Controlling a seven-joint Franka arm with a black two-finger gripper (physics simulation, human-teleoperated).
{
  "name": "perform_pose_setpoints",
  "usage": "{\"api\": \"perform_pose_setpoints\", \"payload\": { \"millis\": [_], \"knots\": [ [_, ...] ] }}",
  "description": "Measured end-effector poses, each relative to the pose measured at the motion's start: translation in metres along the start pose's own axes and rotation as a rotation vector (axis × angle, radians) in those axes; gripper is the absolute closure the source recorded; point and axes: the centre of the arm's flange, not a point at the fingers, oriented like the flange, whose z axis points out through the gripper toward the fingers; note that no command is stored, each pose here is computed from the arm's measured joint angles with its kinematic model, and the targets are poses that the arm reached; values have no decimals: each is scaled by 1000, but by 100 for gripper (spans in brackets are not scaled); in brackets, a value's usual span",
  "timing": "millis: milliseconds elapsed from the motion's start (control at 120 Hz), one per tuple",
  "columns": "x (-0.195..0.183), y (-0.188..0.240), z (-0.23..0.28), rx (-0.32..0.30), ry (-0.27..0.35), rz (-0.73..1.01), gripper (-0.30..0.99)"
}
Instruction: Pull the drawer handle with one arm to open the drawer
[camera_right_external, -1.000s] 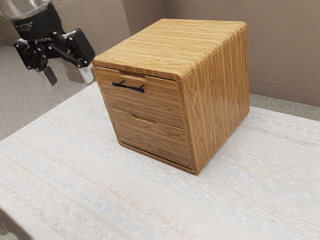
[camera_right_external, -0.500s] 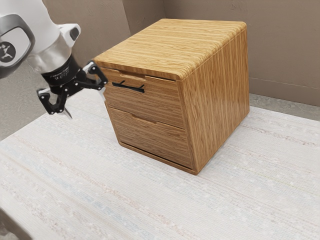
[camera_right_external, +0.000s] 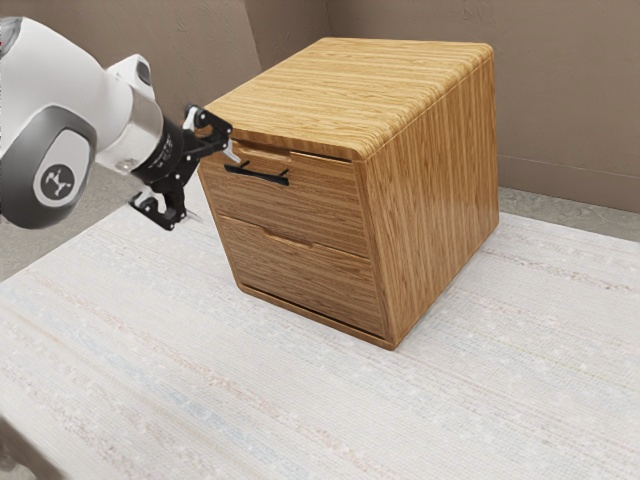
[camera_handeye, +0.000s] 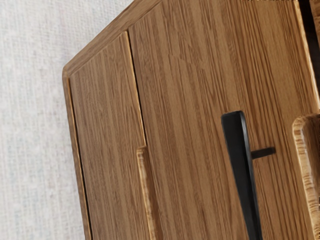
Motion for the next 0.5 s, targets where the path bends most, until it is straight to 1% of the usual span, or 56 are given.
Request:
{"api": "perform_pose_setpoints", "payload": {
  "millis": [208,500],
  "knots": [
    [-2,5,9,-21,4,-69,0],
    [0,12,33,-16,8,-136,0]
  ]
}}
